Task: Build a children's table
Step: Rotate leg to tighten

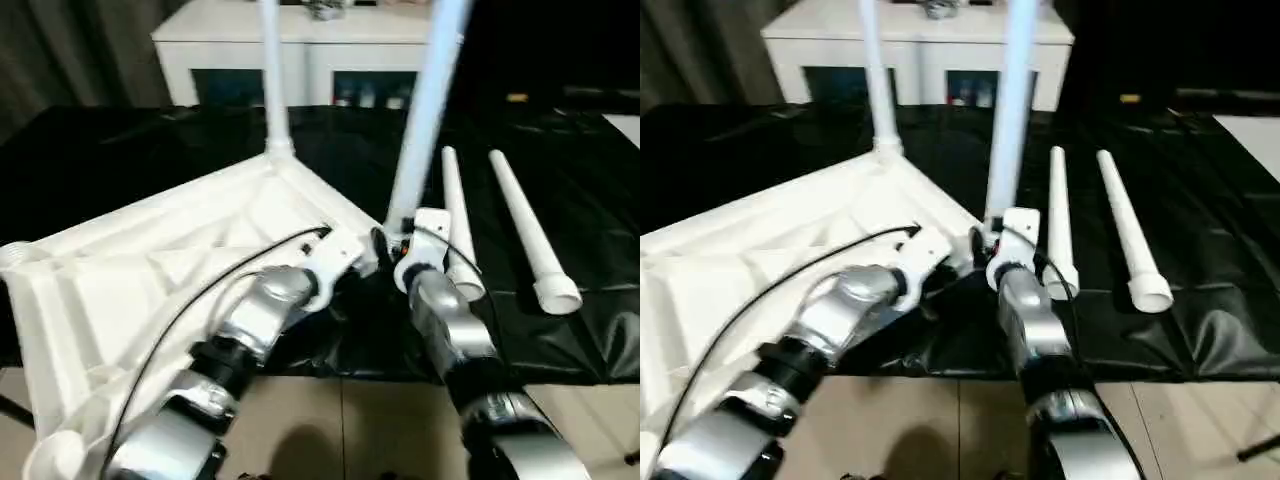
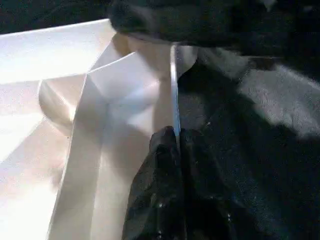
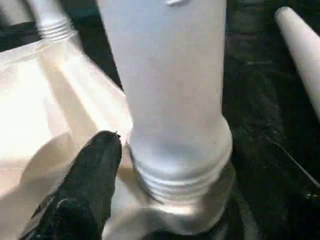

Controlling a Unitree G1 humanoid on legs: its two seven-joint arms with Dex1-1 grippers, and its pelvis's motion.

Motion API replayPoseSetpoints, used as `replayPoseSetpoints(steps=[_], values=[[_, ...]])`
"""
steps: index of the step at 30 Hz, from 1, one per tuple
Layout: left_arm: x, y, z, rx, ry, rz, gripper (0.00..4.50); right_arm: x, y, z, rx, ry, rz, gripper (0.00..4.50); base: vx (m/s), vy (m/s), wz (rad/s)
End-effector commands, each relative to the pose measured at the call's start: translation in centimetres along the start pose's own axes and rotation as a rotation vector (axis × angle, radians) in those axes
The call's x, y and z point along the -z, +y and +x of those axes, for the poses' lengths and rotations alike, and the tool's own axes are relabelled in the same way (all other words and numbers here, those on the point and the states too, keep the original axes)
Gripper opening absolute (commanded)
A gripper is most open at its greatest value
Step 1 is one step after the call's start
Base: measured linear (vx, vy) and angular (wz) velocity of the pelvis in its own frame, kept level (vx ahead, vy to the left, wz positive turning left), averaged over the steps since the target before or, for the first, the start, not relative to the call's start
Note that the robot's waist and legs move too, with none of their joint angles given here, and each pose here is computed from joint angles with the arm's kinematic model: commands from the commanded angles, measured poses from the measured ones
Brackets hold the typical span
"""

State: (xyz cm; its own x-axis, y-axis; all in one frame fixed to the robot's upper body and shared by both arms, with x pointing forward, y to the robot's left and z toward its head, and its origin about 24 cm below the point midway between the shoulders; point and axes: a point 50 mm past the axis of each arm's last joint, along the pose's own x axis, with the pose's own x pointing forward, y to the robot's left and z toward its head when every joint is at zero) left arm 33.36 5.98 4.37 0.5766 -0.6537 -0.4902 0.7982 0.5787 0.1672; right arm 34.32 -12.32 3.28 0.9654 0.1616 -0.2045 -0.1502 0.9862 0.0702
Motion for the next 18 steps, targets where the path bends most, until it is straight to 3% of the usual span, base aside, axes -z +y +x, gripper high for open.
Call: replayPoseSetpoints(steps=[1, 3, 6, 11, 12, 18], values=[[0.0, 0.4, -0.6, 0.008, -0.01, 0.027, 0.0, -1.1, -0.4, -0.1, -0.025, -0.035, -0.032, 3.97, 0.0, 0.0, 0.0], [0.8, 1.1, -1.5, 0.024, -0.006, 0.04, 0.0, -1.3, -0.8, -1.4, -0.202, -0.034, -0.056, 4.05, 0.0, 0.0, 0.0], [1.1, 1.4, -2.2, 0.071, -0.021, 0.056, 0.0, -1.5, -1.3, -2.5, -0.323, -0.027, -0.121, 4.37, 0.0, 0.0, 0.0], [1.5, 0.9, -4.1, 0.269, -0.062, 0.123, 0.0, -1.3, -2.1, -5.1, -0.555, 0.025, -0.217, 4.37, 0.025, -0.009, 0.0], [1.8, 0.6, -5.0, 0.368, -0.04, 0.154, 0.0, -0.9, -2.4, -6.0, -0.643, 0.069, -0.235, 4.37, 0.067, -0.026, 0.03], [2.4, 0.8, -6.4, 0.463, 0.014, 0.134, 0.0, -0.7, -2.6, -6.7, -0.715, 0.125, -0.271, 4.37, 0.058, -0.017, 0.01]])
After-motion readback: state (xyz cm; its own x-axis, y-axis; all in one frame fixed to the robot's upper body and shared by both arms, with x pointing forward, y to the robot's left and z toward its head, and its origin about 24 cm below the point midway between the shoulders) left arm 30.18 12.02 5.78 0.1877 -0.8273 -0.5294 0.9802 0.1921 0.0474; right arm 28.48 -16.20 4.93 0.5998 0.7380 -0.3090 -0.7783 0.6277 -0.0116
